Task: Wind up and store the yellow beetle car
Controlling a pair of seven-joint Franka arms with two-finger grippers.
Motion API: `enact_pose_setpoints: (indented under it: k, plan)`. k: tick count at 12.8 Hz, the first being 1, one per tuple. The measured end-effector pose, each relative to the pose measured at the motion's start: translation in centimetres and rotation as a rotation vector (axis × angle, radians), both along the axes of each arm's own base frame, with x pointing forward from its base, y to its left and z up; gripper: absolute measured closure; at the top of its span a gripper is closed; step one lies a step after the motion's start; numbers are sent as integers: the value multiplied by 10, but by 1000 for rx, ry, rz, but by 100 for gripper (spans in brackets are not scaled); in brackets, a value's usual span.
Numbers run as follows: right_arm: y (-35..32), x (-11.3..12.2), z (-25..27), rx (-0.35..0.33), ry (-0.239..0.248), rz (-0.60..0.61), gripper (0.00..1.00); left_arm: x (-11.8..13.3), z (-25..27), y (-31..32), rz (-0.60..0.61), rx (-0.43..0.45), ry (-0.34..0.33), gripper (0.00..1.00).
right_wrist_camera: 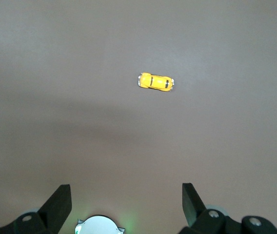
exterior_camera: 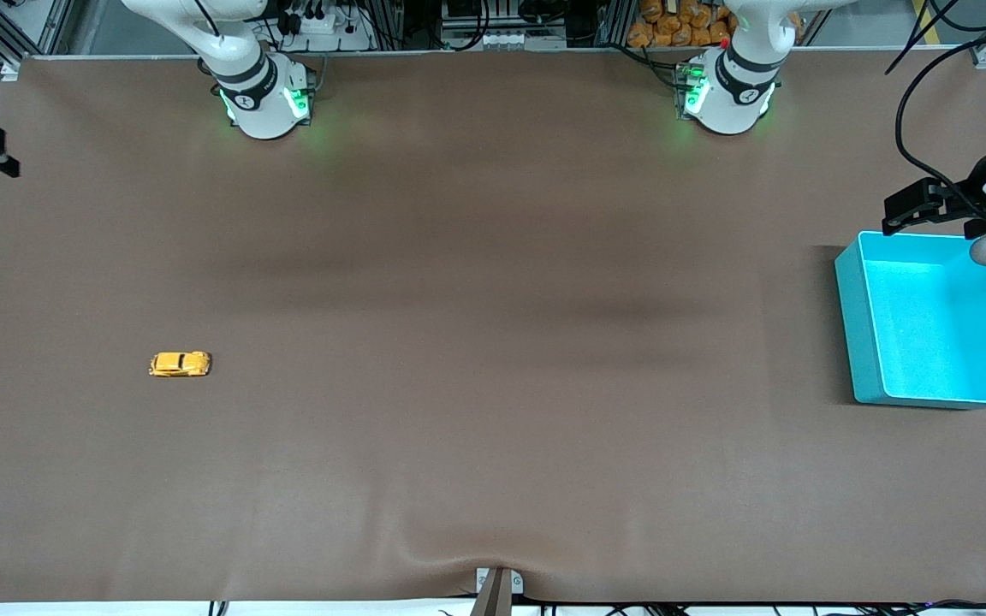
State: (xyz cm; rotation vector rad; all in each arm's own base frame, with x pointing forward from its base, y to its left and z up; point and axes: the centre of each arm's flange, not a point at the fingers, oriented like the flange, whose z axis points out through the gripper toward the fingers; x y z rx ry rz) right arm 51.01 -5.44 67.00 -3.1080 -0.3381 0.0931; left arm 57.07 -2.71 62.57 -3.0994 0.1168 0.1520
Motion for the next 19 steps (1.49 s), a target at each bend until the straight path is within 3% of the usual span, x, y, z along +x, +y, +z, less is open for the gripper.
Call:
enact_pose_setpoints:
  k: [7,10,14,19]
  plan:
    - [-1,0,-1,0,2,-3,0,-1,-2,4,8,1,13,0]
    - [4,7,-15,4,32,8,0,-1,-2,4,8,1,13,0]
    - [66,44,-66,-3,89,119,0,-1,-2,4,7,1,12,0]
    - [57,82,-134,-5,144,98,0,-4,4,2,5,1,2,0]
